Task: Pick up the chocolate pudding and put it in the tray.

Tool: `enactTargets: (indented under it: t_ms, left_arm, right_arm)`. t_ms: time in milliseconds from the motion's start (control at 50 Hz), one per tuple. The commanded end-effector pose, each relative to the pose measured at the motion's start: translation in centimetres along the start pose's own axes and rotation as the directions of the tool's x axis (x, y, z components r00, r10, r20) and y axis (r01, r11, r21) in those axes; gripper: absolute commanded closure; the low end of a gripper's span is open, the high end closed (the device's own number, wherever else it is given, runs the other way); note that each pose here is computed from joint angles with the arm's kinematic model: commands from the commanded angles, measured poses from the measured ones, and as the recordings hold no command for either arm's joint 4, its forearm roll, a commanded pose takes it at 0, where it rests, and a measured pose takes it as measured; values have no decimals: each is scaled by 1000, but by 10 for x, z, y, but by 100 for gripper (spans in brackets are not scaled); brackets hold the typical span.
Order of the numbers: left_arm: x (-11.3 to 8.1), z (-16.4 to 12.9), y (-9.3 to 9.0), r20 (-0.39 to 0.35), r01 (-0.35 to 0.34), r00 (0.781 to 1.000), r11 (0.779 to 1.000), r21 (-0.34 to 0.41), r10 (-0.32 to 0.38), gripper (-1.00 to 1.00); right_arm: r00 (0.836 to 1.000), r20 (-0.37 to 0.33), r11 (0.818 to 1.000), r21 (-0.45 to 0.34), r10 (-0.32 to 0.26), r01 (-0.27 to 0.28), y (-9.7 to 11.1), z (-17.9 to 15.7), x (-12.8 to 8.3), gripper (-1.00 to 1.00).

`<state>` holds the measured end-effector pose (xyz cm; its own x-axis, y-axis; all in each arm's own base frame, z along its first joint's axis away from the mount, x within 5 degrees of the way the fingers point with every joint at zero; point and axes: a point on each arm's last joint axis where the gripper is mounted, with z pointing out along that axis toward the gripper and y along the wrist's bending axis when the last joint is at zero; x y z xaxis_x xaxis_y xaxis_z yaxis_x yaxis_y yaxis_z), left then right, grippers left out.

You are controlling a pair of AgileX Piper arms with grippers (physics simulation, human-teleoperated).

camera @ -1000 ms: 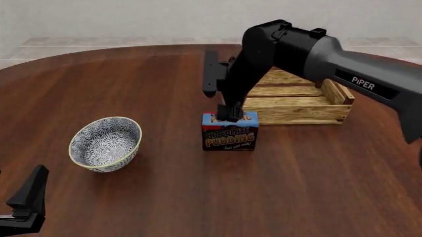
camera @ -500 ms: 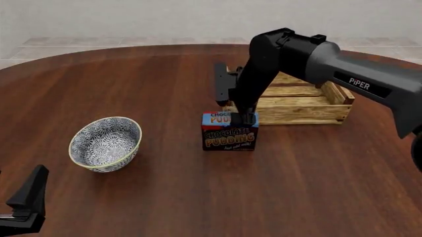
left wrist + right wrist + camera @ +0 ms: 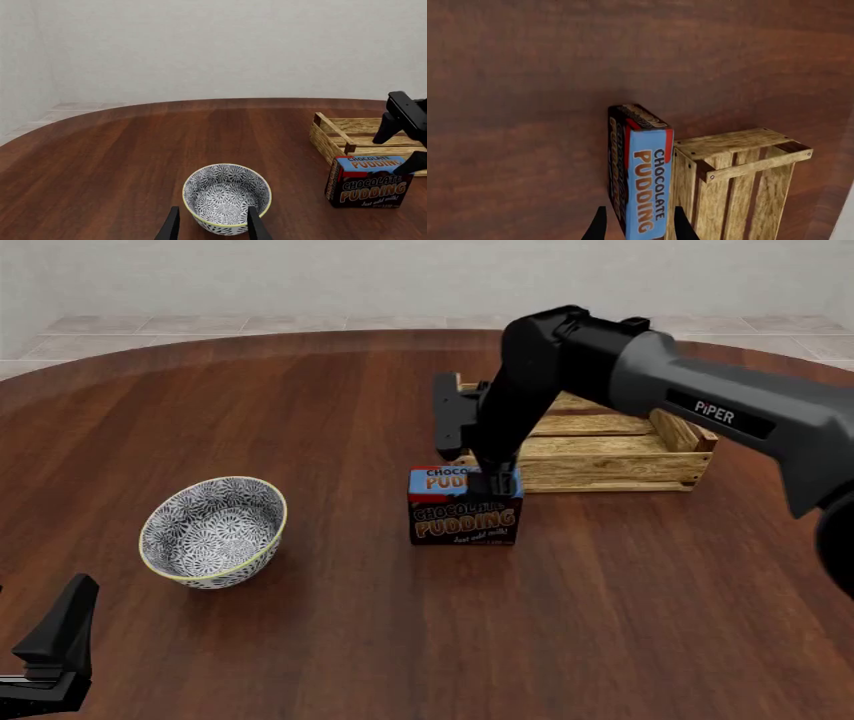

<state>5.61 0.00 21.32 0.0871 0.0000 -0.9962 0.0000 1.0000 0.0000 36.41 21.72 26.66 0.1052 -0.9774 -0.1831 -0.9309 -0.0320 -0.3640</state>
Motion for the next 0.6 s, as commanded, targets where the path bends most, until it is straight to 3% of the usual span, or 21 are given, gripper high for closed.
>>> enactTargets:
  t_ms: [20, 480, 600]
  left_arm:
    - [0, 0, 0, 0, 0, 1000, 1000, 0, 0, -100]
    - [0, 0, 0, 0, 0, 1000, 1000, 0, 0, -100]
    - [0, 0, 0, 0, 0, 1000, 1000, 0, 0, -100]
  right_arm:
    - [1000, 1, 1000, -9, 16, -16, 3, 9, -5, -100]
    - [998, -4, 998, -17, 55, -55, 5, 24, -4, -100]
    - [997, -11, 997, -12, 74, -74, -4, 30, 2, -100]
